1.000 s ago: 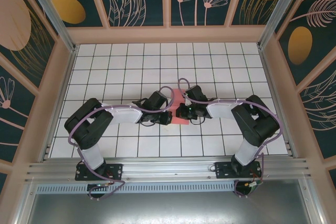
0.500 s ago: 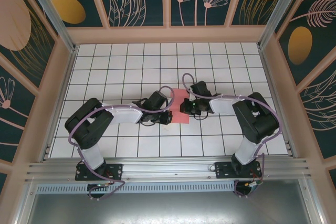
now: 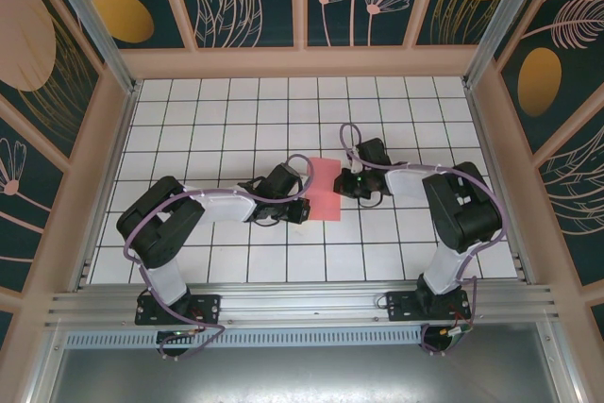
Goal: Fold a paper plane with a square sheet of paper (fold left side to right side)
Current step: Fold the triangle a second time at the center of the table.
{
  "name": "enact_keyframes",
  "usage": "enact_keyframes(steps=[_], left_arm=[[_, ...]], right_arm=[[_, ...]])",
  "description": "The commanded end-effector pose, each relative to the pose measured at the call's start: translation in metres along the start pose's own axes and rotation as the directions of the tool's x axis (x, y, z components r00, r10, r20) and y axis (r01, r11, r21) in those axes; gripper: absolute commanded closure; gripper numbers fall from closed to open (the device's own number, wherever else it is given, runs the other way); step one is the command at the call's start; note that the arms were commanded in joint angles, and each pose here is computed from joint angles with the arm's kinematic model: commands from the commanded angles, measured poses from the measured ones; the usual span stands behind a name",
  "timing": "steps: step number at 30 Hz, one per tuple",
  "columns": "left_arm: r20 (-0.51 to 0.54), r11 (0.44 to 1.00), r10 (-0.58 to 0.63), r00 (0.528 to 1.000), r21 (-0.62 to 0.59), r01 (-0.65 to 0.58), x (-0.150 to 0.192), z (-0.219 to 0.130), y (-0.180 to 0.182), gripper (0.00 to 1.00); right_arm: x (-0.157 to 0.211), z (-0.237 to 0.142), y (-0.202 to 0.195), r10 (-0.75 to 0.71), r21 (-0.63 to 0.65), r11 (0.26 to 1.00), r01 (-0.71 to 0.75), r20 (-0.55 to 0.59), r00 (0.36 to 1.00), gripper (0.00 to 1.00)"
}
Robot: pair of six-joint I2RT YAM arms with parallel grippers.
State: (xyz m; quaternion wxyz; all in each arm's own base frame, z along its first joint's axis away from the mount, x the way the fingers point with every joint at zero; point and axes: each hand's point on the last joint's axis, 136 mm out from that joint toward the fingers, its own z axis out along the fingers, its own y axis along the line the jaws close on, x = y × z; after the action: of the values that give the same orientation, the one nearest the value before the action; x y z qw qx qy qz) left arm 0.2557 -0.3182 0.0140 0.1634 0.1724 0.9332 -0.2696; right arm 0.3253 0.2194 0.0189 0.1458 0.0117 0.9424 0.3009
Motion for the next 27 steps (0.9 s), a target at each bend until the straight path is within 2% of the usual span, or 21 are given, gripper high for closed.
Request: enact_keyframes(steps=[1, 6, 9, 12, 19, 27], left_arm=[[-0.103, 0.994, -0.034, 0.994, -0.108, 0.023, 0.035, 0.005, 0.031, 1.00], [-0.083, 0.996, -0.031, 0.996, -0.091, 0.023, 0.027, 0.002, 0.026, 1.00], [-0.073, 0.996, -0.026, 0.997, -0.088, 0.020, 0.024, 0.000, 0.023, 1.00], [-0.069, 0.996, -0.026, 0.997, -0.084, 0.020, 0.022, -0.001, 0.022, 1.00], [-0.051, 0.998, -0.020, 0.999, -0.059, 0.016, 0.013, -0.005, 0.013, 0.99], [0.006, 0.996, -0.009, 1.000, 0.087, 0.009, -0.017, -0.019, -0.026, 0.97]], right_arm=[[-0.023, -0.013, -0.002, -0.030, 0.033, 0.999, 0.028, 0.072, 0.997, 1.00], [-0.011, -0.029, 0.030, -0.068, -0.033, 0.997, 0.072, 0.091, 0.993, 1.00], [0.007, -0.022, 0.048, -0.064, -0.105, 0.992, 0.069, 0.052, 0.997, 1.00], [0.021, -0.008, 0.055, -0.062, -0.123, 0.990, 0.063, 0.009, 0.998, 1.00], [0.027, 0.011, 0.028, -0.028, -0.027, 0.999, 0.027, -0.043, 0.999, 1.00], [0.036, 0.020, 0.010, -0.001, 0.044, 0.999, 0.006, -0.100, 0.995, 1.00]])
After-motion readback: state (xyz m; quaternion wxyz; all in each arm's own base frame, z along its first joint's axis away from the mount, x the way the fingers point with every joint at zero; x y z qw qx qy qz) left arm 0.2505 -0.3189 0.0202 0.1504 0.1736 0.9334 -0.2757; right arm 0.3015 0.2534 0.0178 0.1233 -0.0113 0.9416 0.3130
